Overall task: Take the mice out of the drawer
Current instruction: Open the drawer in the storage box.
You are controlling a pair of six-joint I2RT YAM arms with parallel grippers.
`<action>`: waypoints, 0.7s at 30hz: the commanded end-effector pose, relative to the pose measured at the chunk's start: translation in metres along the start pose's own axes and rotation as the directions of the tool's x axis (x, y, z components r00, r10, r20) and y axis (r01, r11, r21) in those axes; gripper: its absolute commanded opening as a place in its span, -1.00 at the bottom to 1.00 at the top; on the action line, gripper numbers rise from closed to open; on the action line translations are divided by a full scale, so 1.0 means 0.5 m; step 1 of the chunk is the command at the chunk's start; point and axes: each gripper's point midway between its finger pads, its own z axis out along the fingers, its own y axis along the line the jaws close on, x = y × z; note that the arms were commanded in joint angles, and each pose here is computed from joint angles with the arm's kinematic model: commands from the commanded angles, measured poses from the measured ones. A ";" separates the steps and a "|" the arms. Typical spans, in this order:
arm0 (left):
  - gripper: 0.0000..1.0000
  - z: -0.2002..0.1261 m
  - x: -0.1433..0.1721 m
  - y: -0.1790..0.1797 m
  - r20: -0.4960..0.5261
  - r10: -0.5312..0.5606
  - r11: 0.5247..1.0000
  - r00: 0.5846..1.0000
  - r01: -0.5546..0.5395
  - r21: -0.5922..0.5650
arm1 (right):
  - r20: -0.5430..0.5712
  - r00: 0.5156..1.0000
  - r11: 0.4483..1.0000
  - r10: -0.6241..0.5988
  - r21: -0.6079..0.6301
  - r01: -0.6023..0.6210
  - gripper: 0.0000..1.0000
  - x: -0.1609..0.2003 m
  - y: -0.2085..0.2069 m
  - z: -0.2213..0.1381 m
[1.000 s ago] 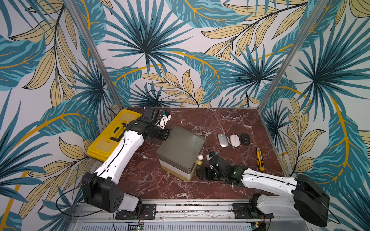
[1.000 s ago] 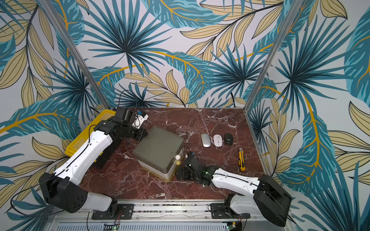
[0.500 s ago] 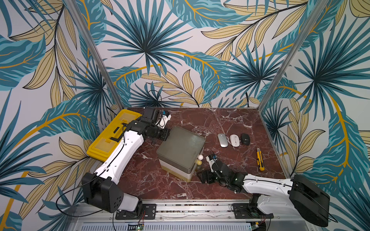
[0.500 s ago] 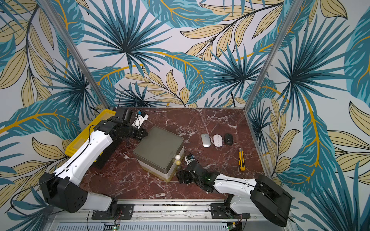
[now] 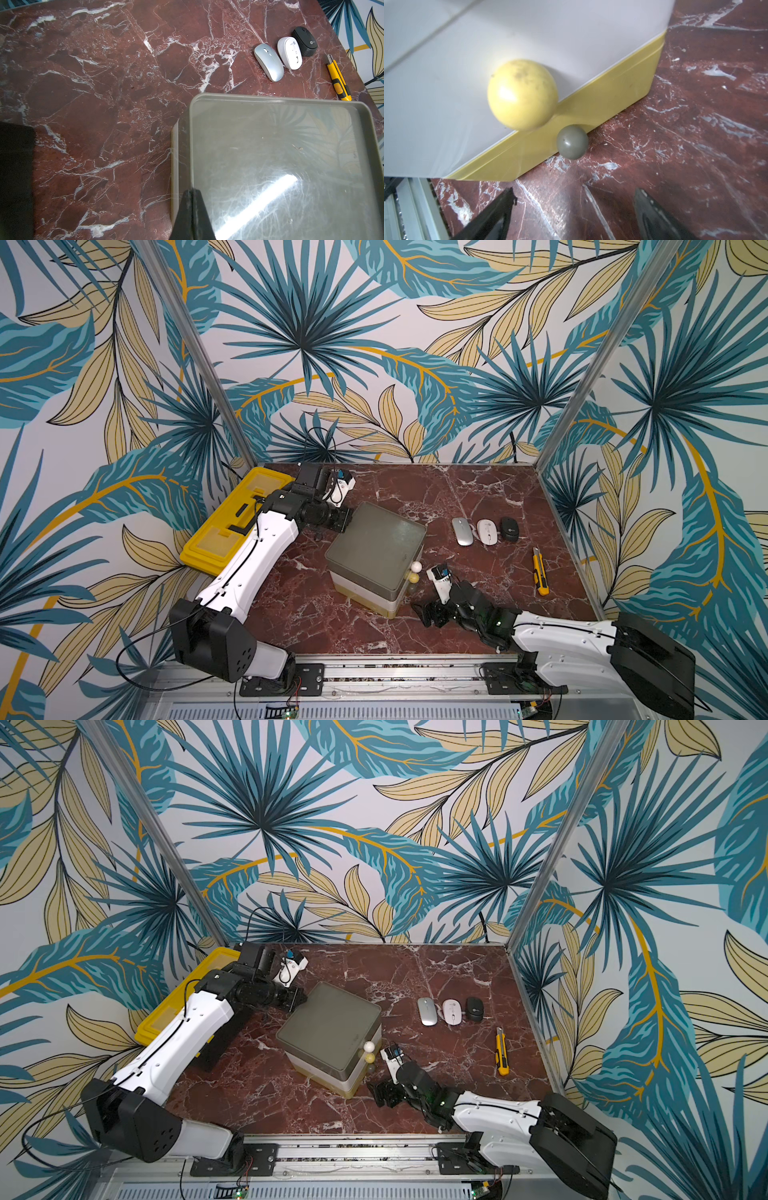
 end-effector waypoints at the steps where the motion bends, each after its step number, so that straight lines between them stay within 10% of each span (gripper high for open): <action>1: -1.00 -0.005 0.022 -0.023 -0.034 -0.007 0.999 0.999 0.008 0.048 | 0.011 0.996 0.996 -0.090 -0.001 0.090 0.74 -0.001 0.003 0.018; 21: -1.00 -0.002 0.025 -0.021 -0.042 -0.006 0.999 0.999 0.008 0.044 | 0.034 0.979 0.980 -0.200 0.005 0.200 0.34 -0.004 0.013 0.064</action>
